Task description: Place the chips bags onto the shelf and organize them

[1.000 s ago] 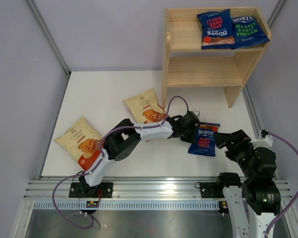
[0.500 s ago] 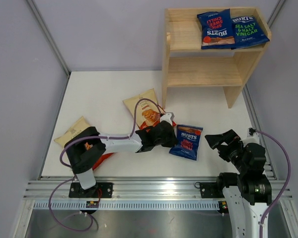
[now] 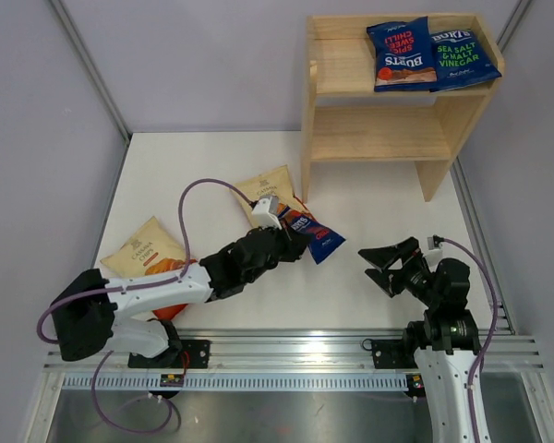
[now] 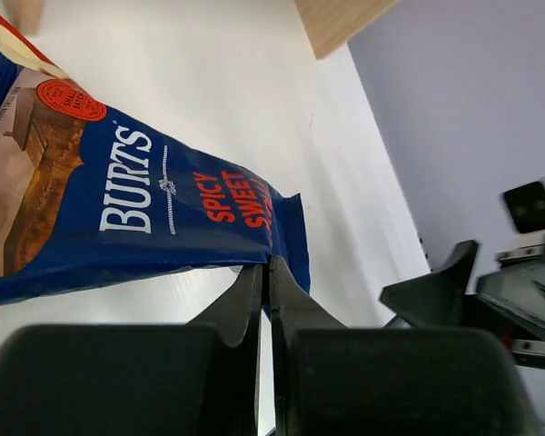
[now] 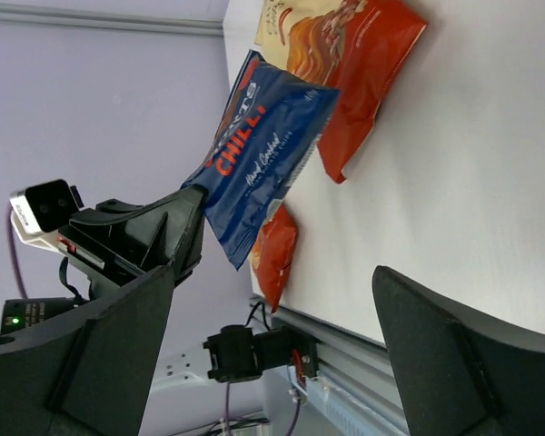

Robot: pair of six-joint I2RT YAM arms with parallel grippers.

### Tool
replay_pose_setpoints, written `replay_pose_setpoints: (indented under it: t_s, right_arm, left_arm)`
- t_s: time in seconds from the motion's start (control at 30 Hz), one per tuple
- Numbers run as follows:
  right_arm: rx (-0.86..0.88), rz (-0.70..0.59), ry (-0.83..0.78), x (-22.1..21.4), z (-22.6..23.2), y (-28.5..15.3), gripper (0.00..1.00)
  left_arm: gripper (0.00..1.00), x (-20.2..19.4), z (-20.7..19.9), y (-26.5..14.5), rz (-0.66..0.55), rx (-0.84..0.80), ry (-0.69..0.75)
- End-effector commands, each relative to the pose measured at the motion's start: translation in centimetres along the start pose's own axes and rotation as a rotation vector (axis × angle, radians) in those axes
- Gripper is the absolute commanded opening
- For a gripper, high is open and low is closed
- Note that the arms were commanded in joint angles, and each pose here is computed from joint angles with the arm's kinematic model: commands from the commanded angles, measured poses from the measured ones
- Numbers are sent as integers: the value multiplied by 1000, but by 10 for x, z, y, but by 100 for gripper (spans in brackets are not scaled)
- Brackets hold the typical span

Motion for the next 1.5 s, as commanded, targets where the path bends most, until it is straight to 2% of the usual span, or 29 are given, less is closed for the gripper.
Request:
replay_pose_setpoints:
  t_s: [0.0,0.23,0.53,0.57,0.7,1.0,1.13,1.23,1.27,1.43,1.47]
  right_arm:
    - [189,48,13,3,27,-1,98]
    - [204,142,222,12,23,22,95]
    - [315,182,202,15,65,49,94]
    - [334,230,182,4,72,52,94]
    - [328,227,135,-3,83,76,93]
    - [367,174,156,6,105,90,89]
    - [364,205,170,0,110,91,73]
    - [350,193,186,-1,108,88,58]
    - [339,186,184,-1,107,87,48]
    - [340,129,165,1,105,79,28]
    - [349,118,146,1,106,78,26]
  left_arm:
    - [0,34,-12,-16,-226,-39,-76]
    - [0,53,-16,-40,-354,-149,-85]
    - [0,53,-26,-55,-410,-331,-70]
    - [0,51,-30,-57,-405,-350,-52]
    - [0,49,-41,-61,-404,-410,-38]
    - [0,38,-50,-62,-357,-509,-15]
    - [0,31,-52,-59,-337,-543,6]
    - [0,27,-54,-58,-324,-571,27]
    - [0,27,-56,-58,-320,-584,33]
    - [0,21,-45,-58,-306,-545,59]
    - [5,23,-42,-61,-318,-528,59]
Point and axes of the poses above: each gripper's point midway between its finger pads, its own y axis out along the fingers, its own z axis along the line the jaws close on, x = y × z, the point moved 9 cm from there along -y, back along the fingers, and after that the axes turned 1 degree about -y, right-handed, at the moved point
